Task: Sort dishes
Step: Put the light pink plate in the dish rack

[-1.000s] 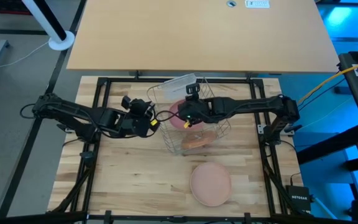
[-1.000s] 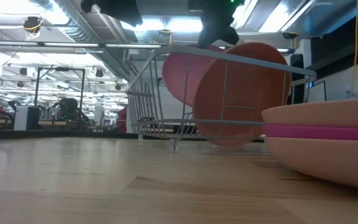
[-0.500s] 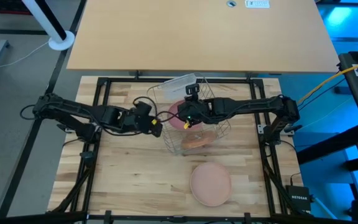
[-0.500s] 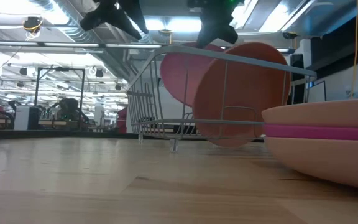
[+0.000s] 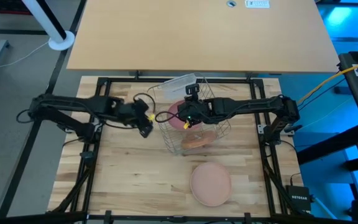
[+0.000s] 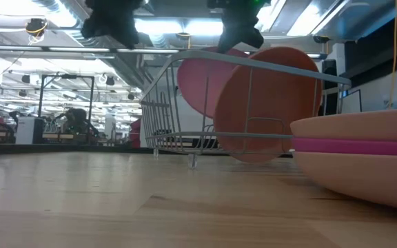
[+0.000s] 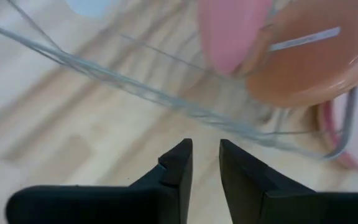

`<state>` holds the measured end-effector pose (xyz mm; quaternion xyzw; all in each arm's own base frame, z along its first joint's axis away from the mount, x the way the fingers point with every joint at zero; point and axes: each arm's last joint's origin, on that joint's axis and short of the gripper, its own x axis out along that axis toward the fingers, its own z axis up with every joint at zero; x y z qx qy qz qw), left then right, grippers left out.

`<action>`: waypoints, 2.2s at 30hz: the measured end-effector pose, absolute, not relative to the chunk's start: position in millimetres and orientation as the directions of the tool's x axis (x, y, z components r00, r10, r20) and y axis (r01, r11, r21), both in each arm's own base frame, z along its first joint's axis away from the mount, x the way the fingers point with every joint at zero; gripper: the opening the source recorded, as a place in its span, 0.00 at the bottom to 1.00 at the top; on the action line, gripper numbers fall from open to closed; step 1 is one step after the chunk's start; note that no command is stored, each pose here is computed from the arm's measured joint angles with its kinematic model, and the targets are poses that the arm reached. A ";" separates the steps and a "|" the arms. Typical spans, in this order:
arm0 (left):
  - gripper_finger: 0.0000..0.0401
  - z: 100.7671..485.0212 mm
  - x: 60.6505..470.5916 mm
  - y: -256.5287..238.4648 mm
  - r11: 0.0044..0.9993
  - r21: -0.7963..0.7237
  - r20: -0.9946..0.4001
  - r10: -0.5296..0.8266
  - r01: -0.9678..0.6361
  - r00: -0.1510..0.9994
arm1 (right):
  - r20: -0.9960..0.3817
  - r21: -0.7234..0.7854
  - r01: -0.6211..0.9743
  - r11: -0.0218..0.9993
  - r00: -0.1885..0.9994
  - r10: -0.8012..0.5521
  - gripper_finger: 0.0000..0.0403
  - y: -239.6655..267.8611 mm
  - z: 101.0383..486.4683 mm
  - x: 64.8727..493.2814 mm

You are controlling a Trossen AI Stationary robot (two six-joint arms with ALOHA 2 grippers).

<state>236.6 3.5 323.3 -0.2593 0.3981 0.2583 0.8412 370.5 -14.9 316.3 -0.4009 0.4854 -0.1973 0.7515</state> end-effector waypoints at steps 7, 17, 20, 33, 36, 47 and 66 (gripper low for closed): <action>0.07 344.4 187.5 27.7 0.835 -0.031 -0.802 0.308 -0.550 0.512 | -0.575 -0.790 -0.094 0.605 0.456 -0.680 0.02 -14.7 316.3 370.8; 0.03 314.4 189.3 47.1 0.699 -0.084 -0.798 0.379 -0.710 0.468 | -0.576 -0.789 -0.095 0.608 0.458 -0.677 0.02 -14.7 316.4 370.9; 0.03 293.9 195.4 47.9 0.646 -0.178 -0.792 0.354 -0.742 0.498 | -0.577 -0.788 -0.095 0.608 0.458 -0.676 0.02 -14.7 316.4 370.9; 0.03 269.5 252.6 69.2 0.694 -0.362 -0.515 0.408 -0.623 0.754 | -0.577 -0.787 -0.093 0.610 0.462 -0.673 0.01 -14.7 316.8 371.1; 0.03 265.4 262.9 77.5 0.690 -0.388 -0.479 0.416 -0.611 0.773 | -0.580 -0.784 -0.094 0.614 0.466 -0.669 0.01 -14.5 316.9 371.2; 0.00 250.2 287.2 91.9 0.761 -0.490 -0.419 0.222 -0.425 0.880 | -0.575 -0.783 -0.085 0.616 0.475 -0.666 0.02 -14.4 317.6 372.2; 0.00 257.0 291.7 87.1 0.838 -0.454 -0.348 0.147 -0.303 0.926 | -0.578 -0.778 -0.083 0.623 0.487 -0.655 0.02 -14.1 318.5 372.7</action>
